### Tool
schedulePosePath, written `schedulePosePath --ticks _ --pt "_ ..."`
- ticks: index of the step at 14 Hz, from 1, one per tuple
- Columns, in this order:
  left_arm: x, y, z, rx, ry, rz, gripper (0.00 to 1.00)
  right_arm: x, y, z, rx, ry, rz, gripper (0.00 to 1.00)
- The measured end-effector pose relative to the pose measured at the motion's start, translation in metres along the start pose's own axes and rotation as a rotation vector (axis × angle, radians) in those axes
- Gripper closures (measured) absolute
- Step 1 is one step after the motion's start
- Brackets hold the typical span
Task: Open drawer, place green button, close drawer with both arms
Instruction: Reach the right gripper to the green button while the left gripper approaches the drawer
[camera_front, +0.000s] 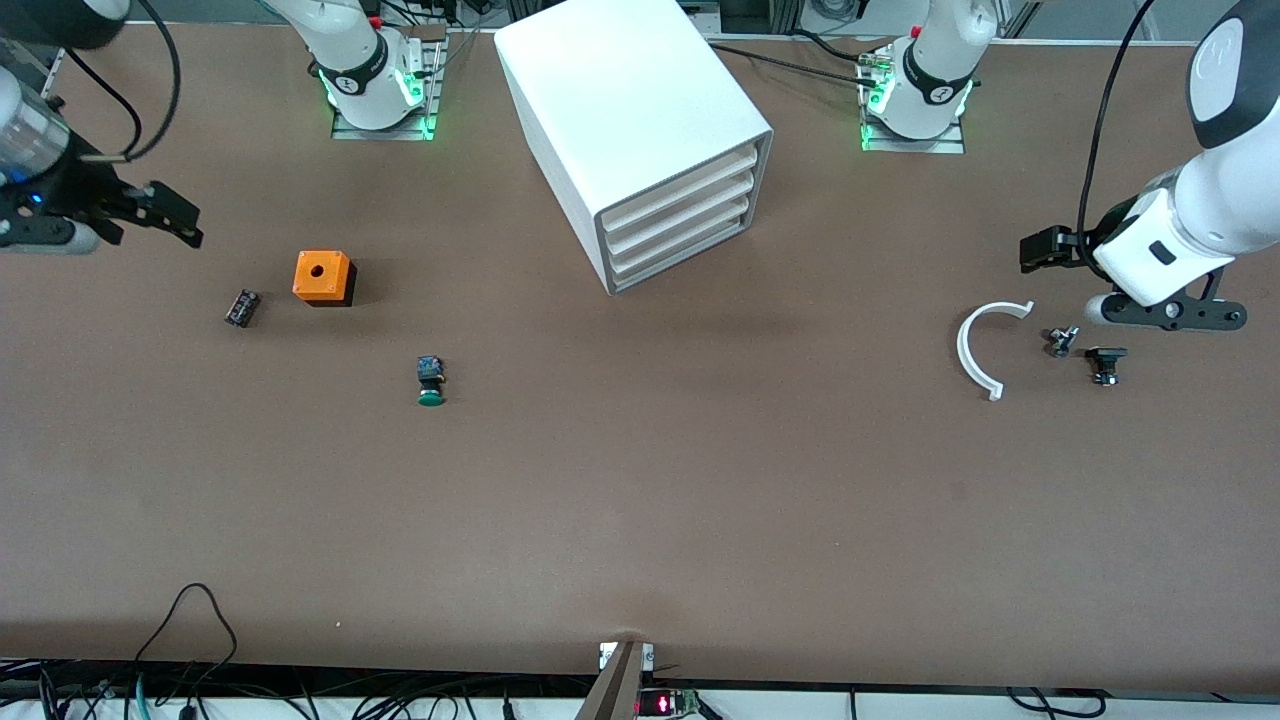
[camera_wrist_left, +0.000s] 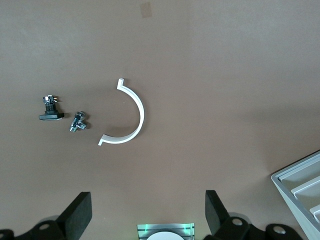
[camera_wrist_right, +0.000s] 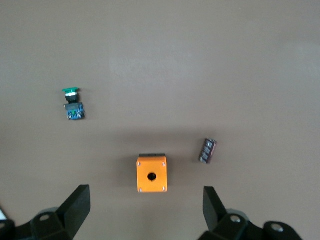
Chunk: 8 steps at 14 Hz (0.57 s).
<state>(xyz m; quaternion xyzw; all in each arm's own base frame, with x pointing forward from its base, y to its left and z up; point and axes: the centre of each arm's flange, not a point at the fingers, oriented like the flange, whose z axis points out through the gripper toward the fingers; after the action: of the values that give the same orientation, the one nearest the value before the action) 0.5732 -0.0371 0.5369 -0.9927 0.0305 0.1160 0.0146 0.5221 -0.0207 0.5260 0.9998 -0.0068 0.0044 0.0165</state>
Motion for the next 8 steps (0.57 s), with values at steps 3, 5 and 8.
schedulePosePath --ticks 3,5,8 --pt "0.012 0.005 0.020 0.003 -0.046 0.004 0.00 0.016 -0.004 0.033 0.012 -0.044 0.000 0.00" --pt "0.017 0.009 0.029 0.004 -0.068 0.010 0.00 0.030 -0.016 0.040 0.012 -0.053 -0.023 0.00" --pt "0.013 0.036 0.025 0.000 -0.095 0.053 0.00 0.047 -0.033 0.039 0.009 -0.093 -0.051 0.00"
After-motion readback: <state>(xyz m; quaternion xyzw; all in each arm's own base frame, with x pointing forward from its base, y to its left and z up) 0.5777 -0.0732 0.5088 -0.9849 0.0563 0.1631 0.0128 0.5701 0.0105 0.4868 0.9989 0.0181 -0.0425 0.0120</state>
